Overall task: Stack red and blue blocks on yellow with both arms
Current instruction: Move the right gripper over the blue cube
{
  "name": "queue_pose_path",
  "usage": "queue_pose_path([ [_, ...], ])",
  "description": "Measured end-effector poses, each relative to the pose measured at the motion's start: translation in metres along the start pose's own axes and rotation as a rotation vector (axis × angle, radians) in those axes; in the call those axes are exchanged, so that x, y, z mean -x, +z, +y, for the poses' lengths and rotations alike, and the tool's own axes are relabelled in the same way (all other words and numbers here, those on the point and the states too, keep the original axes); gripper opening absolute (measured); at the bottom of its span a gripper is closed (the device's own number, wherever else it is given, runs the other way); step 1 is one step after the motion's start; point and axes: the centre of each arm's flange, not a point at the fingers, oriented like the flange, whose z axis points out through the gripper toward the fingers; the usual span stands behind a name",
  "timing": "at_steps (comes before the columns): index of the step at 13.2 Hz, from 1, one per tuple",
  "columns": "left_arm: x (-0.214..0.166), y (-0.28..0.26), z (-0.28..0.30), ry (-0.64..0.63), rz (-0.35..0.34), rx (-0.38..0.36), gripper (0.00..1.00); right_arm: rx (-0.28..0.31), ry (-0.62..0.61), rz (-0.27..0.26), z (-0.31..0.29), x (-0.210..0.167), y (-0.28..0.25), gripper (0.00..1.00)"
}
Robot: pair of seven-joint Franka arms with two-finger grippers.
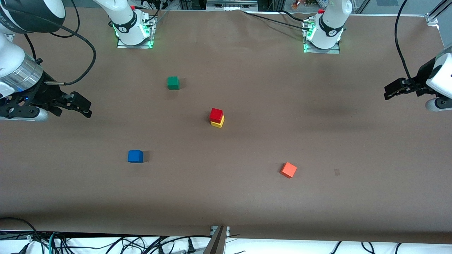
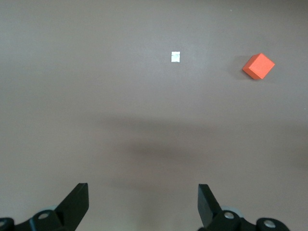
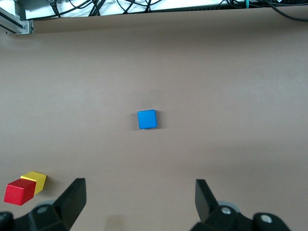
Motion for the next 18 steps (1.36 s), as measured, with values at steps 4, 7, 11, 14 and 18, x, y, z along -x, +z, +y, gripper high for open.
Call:
queue_pose_path([
  [4, 0.0, 0.001, 0.001, 0.002, -0.002, 0.001, 1.0, 0.084, -0.022, 0.035, 0.006, -0.007, 0.006, 1.0],
  [7, 0.0, 0.001, 0.004, 0.004, -0.005, 0.021, 1.0, 0.178, -0.049, -0.007, 0.013, -0.024, 0.064, 1.0],
  [11, 0.0, 0.0, 0.004, 0.005, 0.002, 0.027, 1.0, 0.212, -0.065, -0.002, 0.014, -0.031, 0.079, 1.0],
  [14, -0.001, -0.001, 0.005, 0.006, 0.004, 0.028, 1.0, 0.212, -0.053, 0.017, 0.02, -0.034, 0.069, 1.0],
  [18, -0.003, 0.003, 0.005, 0.007, -0.002, 0.028, 1.0, 0.213, -0.047, 0.022, 0.024, -0.035, 0.067, 1.0],
])
